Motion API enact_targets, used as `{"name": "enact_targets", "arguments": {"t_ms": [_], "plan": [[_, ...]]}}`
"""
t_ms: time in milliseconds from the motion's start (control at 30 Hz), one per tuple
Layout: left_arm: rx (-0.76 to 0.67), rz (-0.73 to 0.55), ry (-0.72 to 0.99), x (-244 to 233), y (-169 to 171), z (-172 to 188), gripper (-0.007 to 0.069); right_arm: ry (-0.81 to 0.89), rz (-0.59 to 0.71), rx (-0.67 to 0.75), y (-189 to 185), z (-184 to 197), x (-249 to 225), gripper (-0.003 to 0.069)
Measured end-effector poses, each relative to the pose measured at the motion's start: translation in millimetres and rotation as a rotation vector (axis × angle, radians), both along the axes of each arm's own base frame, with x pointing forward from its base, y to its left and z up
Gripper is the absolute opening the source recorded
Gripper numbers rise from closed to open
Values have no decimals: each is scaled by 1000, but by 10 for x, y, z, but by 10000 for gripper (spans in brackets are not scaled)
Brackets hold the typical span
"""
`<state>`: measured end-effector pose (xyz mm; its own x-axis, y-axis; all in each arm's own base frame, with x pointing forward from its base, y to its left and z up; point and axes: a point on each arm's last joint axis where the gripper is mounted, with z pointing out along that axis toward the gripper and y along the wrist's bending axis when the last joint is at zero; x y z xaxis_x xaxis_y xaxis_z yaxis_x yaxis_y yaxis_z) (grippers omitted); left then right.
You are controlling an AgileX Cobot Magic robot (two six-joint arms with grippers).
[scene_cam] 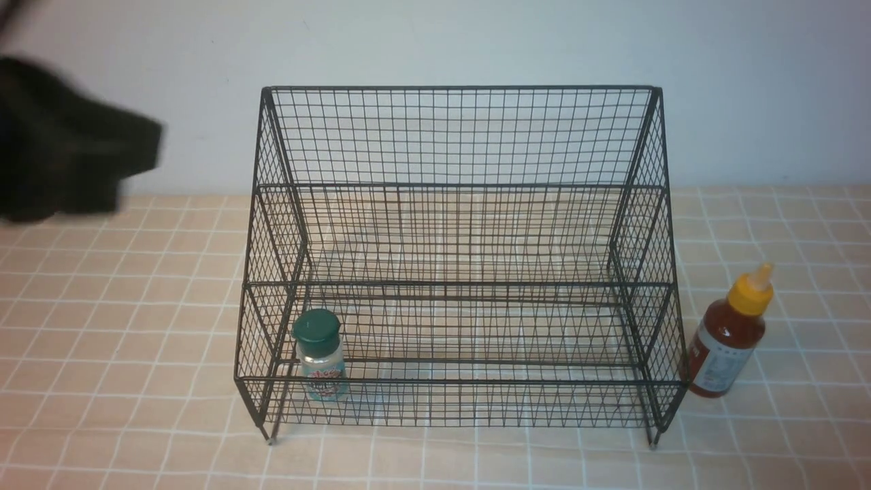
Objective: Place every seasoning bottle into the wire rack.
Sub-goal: Use the right arm to grab the condiment bottle closest to it
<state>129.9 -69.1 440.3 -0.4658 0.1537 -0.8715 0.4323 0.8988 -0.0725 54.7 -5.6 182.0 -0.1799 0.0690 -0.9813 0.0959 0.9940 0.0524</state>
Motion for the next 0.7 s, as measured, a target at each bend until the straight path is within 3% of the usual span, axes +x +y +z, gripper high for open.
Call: {"name": "enact_targets", "arguments": {"t_ms": [333,700], "plan": [[-87,-9,-156,-800,416,-296,-7,0,0,0,0,0,0,-15],[-84,20,-219,-867,471,-464,-7,0,0,0,0,0,0,-15]]}}
